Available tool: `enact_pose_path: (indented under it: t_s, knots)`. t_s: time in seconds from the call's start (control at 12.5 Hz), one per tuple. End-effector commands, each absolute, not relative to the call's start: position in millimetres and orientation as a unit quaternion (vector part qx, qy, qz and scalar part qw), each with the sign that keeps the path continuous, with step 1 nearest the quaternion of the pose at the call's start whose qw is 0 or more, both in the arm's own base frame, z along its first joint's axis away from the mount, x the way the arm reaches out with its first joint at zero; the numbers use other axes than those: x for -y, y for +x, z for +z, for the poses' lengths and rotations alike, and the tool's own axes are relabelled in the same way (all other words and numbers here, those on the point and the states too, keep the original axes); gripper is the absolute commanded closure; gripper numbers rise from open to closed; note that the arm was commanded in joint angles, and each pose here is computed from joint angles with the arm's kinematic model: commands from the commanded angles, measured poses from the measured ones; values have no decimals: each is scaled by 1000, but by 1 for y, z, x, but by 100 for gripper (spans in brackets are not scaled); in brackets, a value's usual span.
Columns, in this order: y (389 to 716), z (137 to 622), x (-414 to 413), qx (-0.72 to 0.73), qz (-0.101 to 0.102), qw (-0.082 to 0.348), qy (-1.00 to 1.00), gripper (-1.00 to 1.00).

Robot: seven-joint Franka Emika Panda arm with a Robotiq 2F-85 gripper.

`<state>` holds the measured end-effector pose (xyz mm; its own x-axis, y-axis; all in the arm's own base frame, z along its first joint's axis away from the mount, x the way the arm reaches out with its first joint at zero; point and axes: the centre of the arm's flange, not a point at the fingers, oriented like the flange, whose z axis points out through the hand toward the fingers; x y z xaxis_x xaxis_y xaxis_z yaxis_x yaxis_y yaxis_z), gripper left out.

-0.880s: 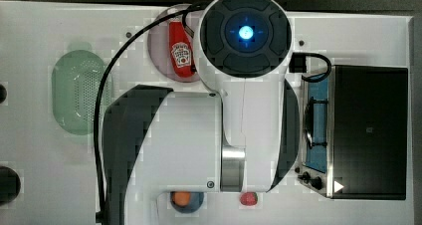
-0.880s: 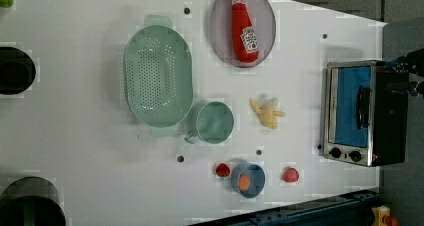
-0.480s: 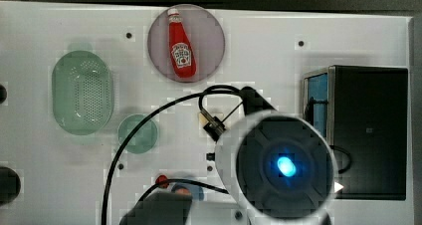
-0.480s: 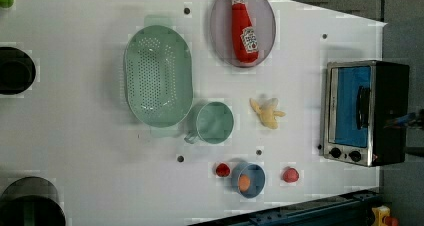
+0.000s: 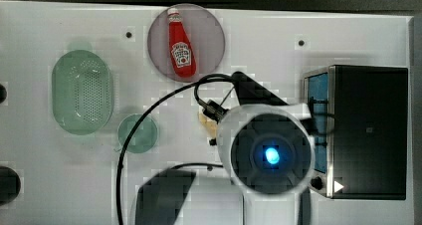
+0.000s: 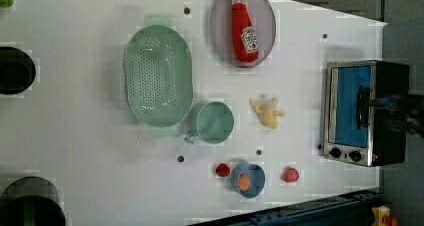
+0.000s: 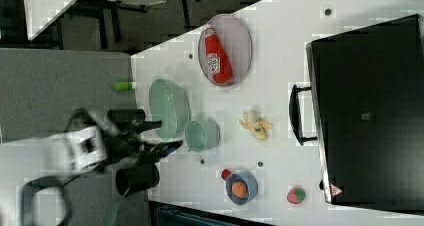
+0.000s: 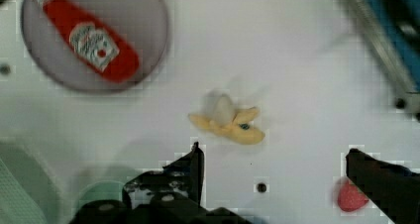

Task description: Pick Banana and place it in mug.

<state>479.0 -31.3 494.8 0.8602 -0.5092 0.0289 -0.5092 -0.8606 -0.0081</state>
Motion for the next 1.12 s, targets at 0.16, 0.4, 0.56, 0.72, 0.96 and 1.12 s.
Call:
enact_pose_path:
  t_s: [0.16, 0.4, 0.56, 0.72, 0.96, 1.12]
  knots:
    - [476, 360, 27, -32, 42, -6, -999, -100]
    - [473, 283, 26, 134, 55, 3, -989, -100]
    - [475, 241, 25, 211, 52, 6, -976, -100]
    - [480, 208, 25, 222, 33, 1, -975, -100]
    - [481, 170, 21, 226, 15, -3, -974, -100]
    - [481, 160, 22, 225, 5, -6, -974, -93]
